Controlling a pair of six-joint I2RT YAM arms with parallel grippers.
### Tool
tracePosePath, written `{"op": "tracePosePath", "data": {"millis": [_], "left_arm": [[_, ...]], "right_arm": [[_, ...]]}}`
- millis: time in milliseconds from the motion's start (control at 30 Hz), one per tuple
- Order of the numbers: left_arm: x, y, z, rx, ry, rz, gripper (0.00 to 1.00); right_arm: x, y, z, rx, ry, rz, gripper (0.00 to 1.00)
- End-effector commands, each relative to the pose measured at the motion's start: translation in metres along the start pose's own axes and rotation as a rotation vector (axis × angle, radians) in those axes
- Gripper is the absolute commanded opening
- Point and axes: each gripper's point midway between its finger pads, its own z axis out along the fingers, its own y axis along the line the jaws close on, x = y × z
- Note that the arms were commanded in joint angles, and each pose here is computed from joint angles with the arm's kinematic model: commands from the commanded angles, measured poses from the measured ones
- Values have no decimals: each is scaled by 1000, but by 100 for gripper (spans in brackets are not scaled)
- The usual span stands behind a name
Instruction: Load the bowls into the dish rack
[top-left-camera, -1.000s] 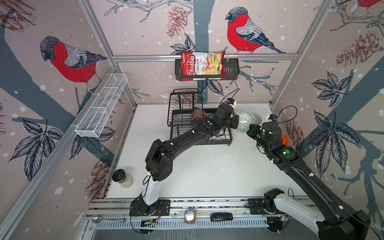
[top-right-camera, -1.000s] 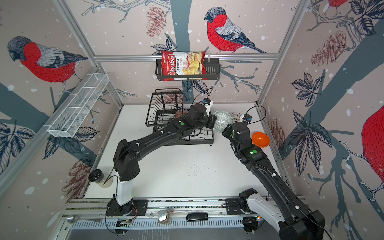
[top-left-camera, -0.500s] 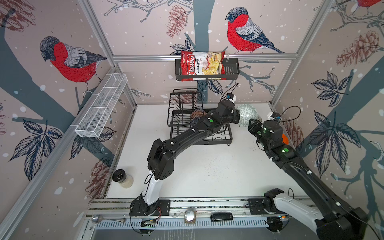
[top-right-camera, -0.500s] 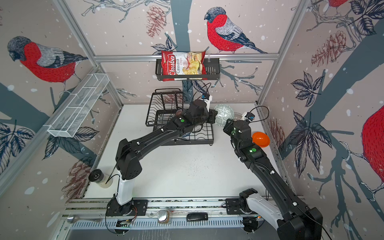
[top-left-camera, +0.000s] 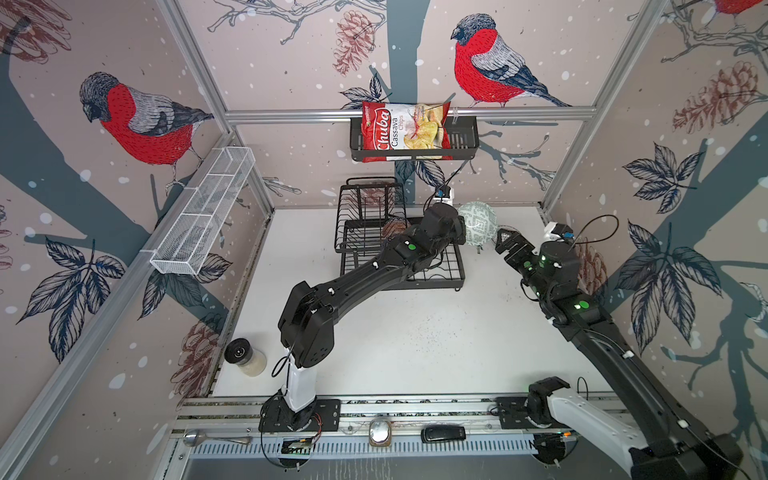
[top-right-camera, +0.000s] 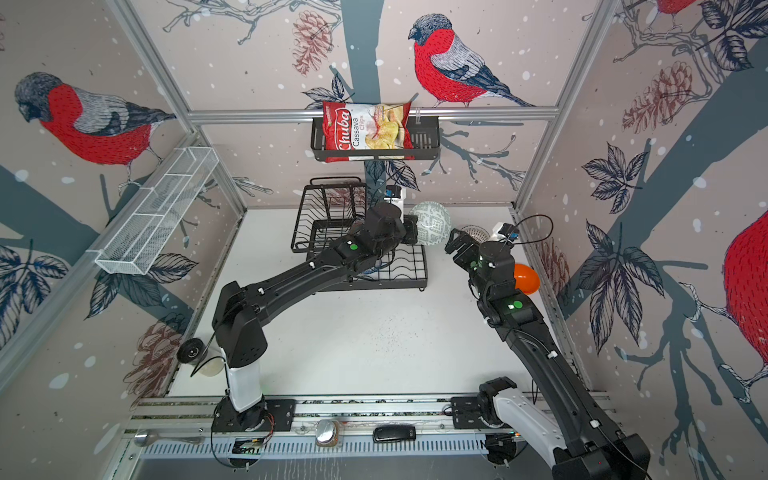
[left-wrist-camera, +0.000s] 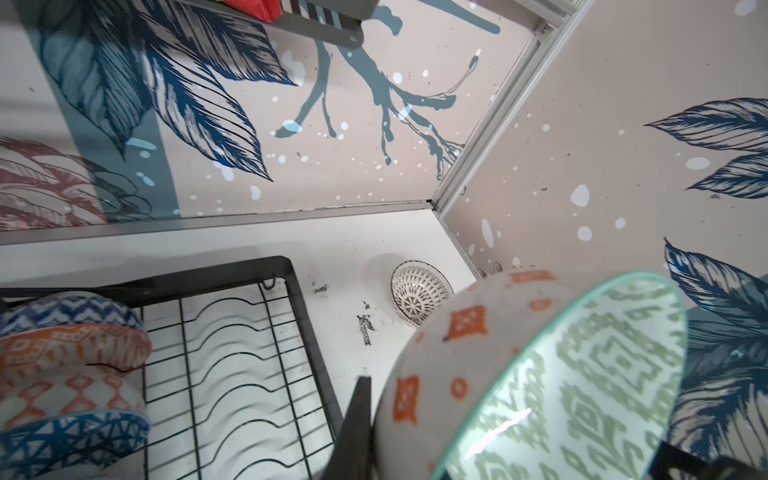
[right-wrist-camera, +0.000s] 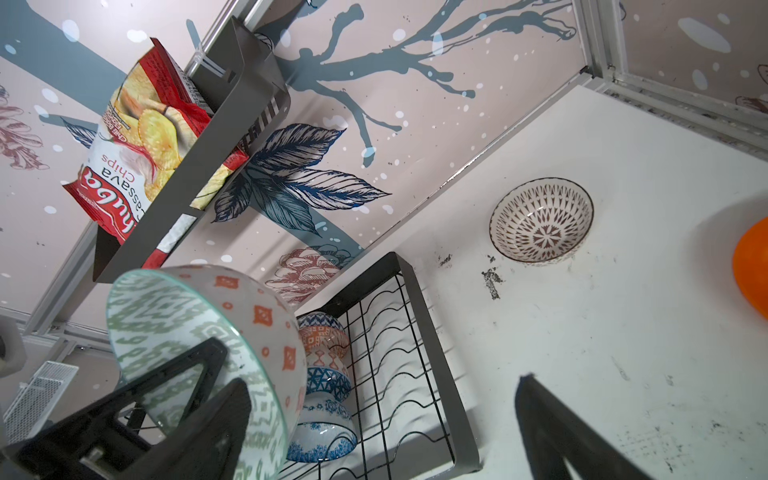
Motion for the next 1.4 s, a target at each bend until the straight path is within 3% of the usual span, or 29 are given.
{"op": "tracePosePath", "data": {"millis": [0, 300, 433, 633, 933, 1367], "left_arm": [[-54, 3, -16, -19, -233, -18, 0], [-103, 11, -37, -84, -502, 44, 0], [-111, 15, -44, -105, -608, 61, 0], [-115, 16, -56, -106, -744, 86, 0], [-120, 14, -54, -182, -811, 187, 0], [-120, 7, -68, -217, -857, 242, 0]], "right_arm": [[-9, 7, -5, -42, -3, 69, 100], [-51, 52, -27, -235, -58, 318, 100], [-69, 83, -39, -400, -75, 442, 100], [-84, 125, -50, -548, -55, 520, 100], [-82, 183, -51, -732, 17, 613, 100], [-65, 214, -20, -836, 135, 789, 95]]}}
